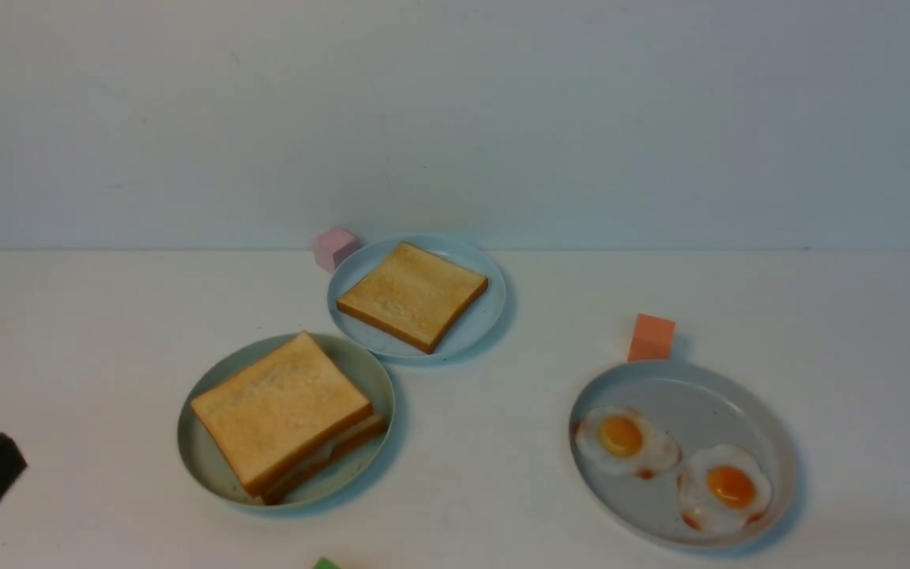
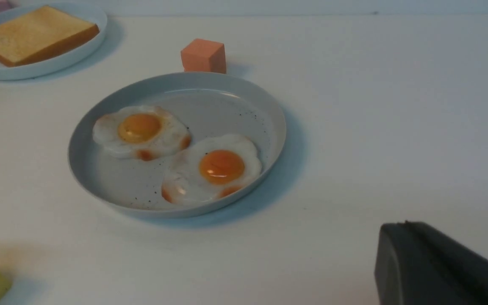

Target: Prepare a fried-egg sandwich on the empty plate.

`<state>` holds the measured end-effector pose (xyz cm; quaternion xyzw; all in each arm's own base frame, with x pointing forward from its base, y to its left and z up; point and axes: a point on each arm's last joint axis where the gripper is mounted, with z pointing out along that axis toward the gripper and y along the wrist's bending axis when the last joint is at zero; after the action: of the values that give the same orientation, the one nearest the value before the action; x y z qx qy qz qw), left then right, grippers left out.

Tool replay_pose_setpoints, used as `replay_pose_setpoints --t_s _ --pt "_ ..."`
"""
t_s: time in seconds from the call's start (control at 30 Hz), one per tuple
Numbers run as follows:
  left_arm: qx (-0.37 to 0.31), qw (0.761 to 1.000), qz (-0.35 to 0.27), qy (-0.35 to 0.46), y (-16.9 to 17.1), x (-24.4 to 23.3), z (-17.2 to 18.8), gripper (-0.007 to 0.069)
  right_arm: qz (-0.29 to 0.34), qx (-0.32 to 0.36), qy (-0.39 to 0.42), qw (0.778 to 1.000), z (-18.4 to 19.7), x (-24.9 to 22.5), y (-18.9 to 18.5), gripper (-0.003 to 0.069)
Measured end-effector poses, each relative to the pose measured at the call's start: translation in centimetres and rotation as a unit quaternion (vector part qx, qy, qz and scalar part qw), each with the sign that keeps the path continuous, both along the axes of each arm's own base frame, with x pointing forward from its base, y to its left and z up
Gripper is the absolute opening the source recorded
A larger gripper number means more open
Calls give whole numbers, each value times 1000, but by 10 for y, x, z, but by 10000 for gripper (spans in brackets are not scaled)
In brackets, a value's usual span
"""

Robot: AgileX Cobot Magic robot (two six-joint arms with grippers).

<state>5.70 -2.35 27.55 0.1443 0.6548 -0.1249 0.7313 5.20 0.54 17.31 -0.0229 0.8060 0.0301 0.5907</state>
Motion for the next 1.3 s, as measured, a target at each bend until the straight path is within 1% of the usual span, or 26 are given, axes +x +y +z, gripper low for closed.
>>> replay_pose_setpoints --t_s 0.03,0.1,0.13,0.17,0.27,0.33,0.37,0.43,0.5,0.57,1.3 --pt "0 1000 3 0 0 0 0 -13 0 1 0 1000 0 0 0 13" --pt "-23 998 51 -3 8 -2 -6 -13 0 1 0 1000 0 0 0 15" --pt "-22 998 56 -5 8 -3 -6 -13 0 1 0 1000 0 0 0 15" --pt "-36 996 84 0 12 -4 -17 -13 0 1 0 1000 0 0 0 18" --pt "-69 988 132 27 18 -5 -44 -13 0 1 0 1000 0 0 0 20" --pt "-90 980 160 72 21 -2 -70 -13 0 1 0 1000 0 0 0 22" --pt "-93 980 162 75 21 -2 -70 -13 0 1 0 1000 0 0 0 22" --pt "-108 964 181 160 22 -2 -92 -13 0 1 0 1000 0 0 0 25" --pt "-102 954 186 213 21 -4 -103 -13 0 1 0 1000 0 0 0 27" --pt "-99 950 187 231 21 -5 -107 -13 0 0 0 1000 0 0 0 29" --pt "-99 949 187 232 21 -5 -107 -13 0 0 0 1000 0 0 0 60"
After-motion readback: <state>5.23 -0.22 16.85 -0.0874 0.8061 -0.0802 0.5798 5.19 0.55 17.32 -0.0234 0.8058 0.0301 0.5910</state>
